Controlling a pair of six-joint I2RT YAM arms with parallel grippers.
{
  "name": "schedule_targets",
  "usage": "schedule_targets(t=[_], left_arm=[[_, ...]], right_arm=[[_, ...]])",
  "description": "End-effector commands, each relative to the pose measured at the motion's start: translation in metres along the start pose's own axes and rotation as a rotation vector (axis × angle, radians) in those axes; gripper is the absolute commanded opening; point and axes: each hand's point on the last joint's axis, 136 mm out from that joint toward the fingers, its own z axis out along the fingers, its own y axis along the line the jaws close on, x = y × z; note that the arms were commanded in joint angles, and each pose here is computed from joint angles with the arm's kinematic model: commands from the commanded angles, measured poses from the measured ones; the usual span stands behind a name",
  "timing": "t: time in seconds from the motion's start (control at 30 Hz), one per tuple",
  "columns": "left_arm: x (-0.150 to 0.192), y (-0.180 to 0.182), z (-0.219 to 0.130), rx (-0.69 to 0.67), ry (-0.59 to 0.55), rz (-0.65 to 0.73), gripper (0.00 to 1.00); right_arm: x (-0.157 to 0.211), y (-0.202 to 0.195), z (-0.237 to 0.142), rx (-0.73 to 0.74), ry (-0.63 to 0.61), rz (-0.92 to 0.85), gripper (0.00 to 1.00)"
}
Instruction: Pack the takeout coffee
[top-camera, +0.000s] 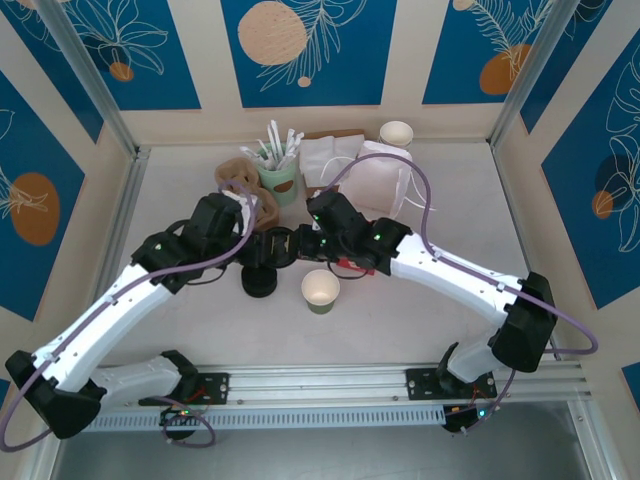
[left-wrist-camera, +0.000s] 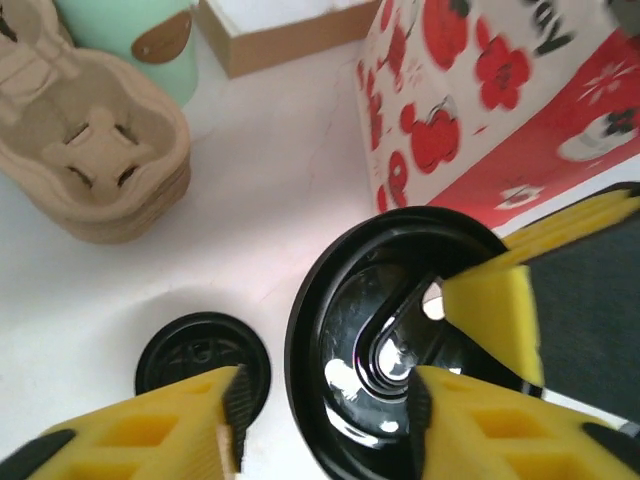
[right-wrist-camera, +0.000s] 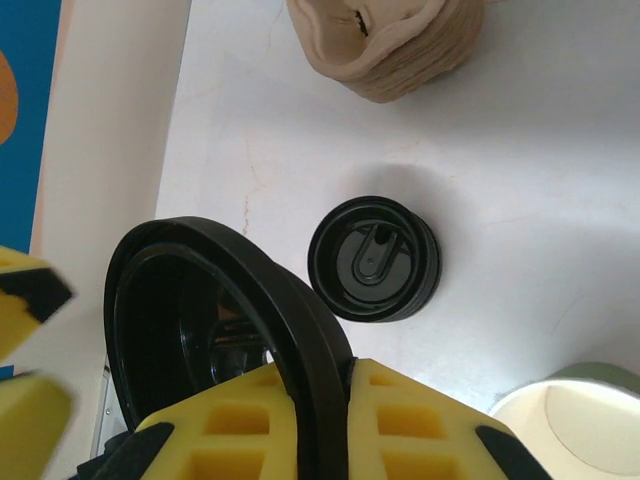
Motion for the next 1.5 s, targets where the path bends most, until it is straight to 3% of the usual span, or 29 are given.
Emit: schedule_targets(t=[0.0, 0.1, 0.4, 0.63, 0.9, 1.17, 1.3, 1.47], left_arm=[[-0.020, -0.023, -0.024, 0.113, -0.116, 0.152, 0.53], [-0.024, -0.037, -0.039, 0.192, -0.188, 0.281, 0.58], [-0.024, -0.078, -0.075, 0.406, -0.375, 0.567, 0.57], [-0.013, -0.111, -0.079, 0.506, -0.405, 0.753, 0.55], [0.002, -0.136, -0.047, 0.402, -0.358, 1.015, 0.55], [-0.004, -0.145, -0.031, 0.304, -0.447, 1.195, 0.52], [-0.001, -0.152, -0.029, 0.318, -0.462, 1.269, 0.53], [0.011, -0.152, -0.021, 0.333, -0.400, 1.332, 0.55]], right_arm=[[-0.005, 0.003, -0.031, -0.017, 0.008, -0.004, 0.05], [-0.001, -0.004, -0.045, -0.006, 0.045, 0.001, 0.05], [0.012, -0.020, -0.087, 0.012, 0.165, 0.039, 0.05], [0.024, -0.029, -0.105, -0.032, 0.292, 0.116, 0.04], [0.032, -0.046, -0.117, -0.020, 0.342, 0.183, 0.05], [0.038, -0.050, -0.123, -0.028, 0.365, 0.212, 0.05], [0.040, -0.050, -0.123, -0.031, 0.377, 0.224, 0.05], [0.041, -0.049, -0.124, -0.036, 0.384, 0.225, 0.05]])
